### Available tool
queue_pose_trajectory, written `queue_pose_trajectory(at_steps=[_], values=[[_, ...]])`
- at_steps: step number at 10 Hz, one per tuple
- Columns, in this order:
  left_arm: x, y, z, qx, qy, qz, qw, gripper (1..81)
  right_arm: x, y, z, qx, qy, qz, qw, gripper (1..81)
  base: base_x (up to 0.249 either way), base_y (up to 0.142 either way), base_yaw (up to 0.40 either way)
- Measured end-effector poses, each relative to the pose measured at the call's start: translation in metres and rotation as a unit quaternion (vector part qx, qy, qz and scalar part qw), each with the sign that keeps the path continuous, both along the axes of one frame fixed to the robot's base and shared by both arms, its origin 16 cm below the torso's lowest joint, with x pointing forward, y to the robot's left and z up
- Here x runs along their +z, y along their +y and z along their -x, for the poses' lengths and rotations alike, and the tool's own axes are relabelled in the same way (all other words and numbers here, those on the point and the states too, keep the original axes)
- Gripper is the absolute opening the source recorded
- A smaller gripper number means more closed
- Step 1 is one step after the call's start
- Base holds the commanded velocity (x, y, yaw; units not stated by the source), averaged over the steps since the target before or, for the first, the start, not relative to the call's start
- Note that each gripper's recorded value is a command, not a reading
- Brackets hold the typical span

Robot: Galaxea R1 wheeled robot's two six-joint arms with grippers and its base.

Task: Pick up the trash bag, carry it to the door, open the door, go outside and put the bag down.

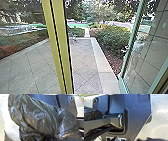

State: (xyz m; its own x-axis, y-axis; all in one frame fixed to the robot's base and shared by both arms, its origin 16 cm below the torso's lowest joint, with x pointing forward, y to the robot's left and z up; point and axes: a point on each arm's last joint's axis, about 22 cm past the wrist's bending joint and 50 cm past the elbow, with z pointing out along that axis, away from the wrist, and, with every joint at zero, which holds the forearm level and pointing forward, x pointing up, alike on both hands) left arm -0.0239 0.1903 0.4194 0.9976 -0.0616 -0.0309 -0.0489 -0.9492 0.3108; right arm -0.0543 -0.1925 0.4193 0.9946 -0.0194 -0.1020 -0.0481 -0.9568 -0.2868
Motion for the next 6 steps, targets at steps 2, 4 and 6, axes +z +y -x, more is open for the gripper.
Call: queue_pose_trajectory(at_steps=[2, 4, 6], values=[[0.0, 0.0, 0.0, 0.0, 0.0, 0.0, 1.0, 1.0, 0.0, -0.001, 0.005, 0.001, 0.003, 0.001, 1.0, 81.1, 0.0, -0.118, 0.0], [0.0, -0.002, 0.001, 0.0, 0.0, 0.001, 1.0, 1.0, 0.0, -0.003, 0.011, 0.009, 0.004, 0.002, 0.9999, 81.1, 0.0, -0.118, 0.0], [0.0, -0.002, 0.003, -0.002, 0.001, 0.001, 1.0, 1.0, 0.001, -0.002, 0.023, 0.02, 0.008, 0.002, 0.9998, 81.1, 0.0, -0.119, 0.0]])
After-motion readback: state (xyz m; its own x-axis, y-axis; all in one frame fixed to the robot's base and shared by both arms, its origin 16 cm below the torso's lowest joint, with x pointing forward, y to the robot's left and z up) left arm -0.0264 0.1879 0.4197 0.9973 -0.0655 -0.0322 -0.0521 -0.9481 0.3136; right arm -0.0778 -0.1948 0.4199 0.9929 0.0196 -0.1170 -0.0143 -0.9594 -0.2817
